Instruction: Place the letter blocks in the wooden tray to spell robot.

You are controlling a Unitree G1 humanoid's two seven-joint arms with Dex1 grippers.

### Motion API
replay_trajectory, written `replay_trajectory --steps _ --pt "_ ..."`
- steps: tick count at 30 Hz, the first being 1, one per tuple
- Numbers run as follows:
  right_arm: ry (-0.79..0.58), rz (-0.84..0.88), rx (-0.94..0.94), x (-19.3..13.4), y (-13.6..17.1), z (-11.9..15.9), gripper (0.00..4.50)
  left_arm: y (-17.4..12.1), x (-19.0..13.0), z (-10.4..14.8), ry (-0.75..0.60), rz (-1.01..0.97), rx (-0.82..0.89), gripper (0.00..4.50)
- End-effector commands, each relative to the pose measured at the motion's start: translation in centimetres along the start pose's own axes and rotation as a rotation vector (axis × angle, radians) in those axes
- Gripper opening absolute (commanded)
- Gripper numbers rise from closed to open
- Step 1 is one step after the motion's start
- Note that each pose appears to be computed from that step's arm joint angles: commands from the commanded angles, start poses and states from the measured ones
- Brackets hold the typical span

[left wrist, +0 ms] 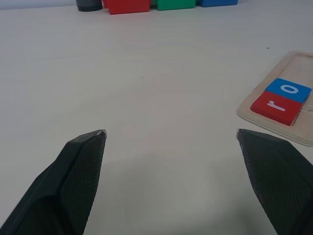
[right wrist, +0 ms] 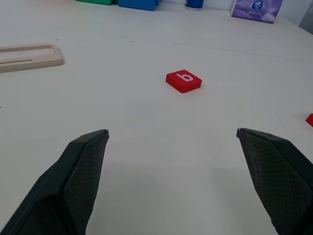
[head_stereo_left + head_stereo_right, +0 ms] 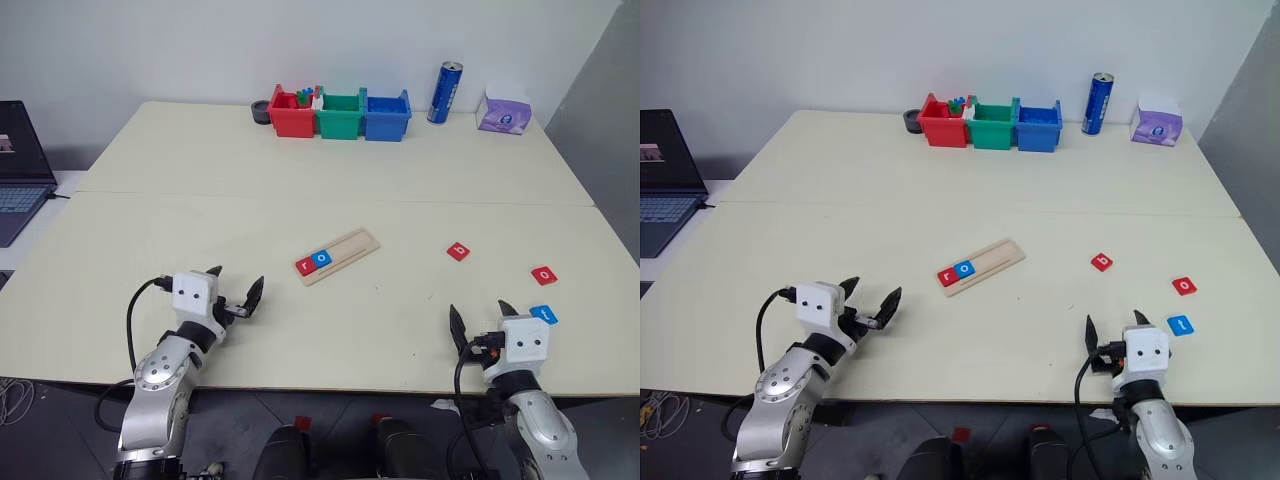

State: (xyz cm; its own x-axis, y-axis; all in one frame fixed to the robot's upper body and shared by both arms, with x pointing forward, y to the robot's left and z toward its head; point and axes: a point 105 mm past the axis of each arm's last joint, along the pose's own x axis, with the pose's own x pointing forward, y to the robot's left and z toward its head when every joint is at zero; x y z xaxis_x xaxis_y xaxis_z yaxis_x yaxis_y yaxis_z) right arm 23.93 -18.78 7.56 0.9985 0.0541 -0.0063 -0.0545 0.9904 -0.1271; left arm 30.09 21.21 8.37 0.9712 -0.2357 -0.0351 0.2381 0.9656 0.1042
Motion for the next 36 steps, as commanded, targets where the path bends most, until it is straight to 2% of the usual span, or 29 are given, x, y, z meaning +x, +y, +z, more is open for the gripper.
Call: replay_trajectory --steps 1,4,7,11,14,16,25,36 --pt "-0.046 0.039 -0.025 0.2 0.4 1.0 4.46 0.1 0.5 0.7 -0.019 0.013 0.088 4.50" --pt "-0.070 0.124 -0.049 0.3 1.4 1.8 4.46 0.1 1.1 0.9 -0.025 0.001 0.094 4.50" --pt "-0.078 0.230 -0.028 0.4 2.6 2.8 4.46 -0.5 1.7 0.7 -0.009 -0.092 0.090 4.50" --pt "-0.045 0.447 -0.017 0.2 4.9 4.2 4.46 -2.6 2.6 1.8 -0.035 -0.319 0.049 4.50" --pt "-0.007 0.648 -0.002 -0.6 7.1 5.6 4.46 -3.0 3.8 2.3 -0.018 -0.414 0.037 4.50" --pt "0.008 0.721 0.002 -0.9 7.7 6.4 4.46 -3.1 4.7 2.2 0.010 -0.457 0.067 4.50" --pt "-0.019 0.771 -0.069 -0.2 7.5 8.4 4.46 -3.7 7.5 1.0 0.136 -0.621 0.132 4.50" --pt "-0.035 0.792 -0.084 -0.7 8.2 8.7 4.46 -4.9 8.7 2.6 0.092 -0.677 0.100 4.50"
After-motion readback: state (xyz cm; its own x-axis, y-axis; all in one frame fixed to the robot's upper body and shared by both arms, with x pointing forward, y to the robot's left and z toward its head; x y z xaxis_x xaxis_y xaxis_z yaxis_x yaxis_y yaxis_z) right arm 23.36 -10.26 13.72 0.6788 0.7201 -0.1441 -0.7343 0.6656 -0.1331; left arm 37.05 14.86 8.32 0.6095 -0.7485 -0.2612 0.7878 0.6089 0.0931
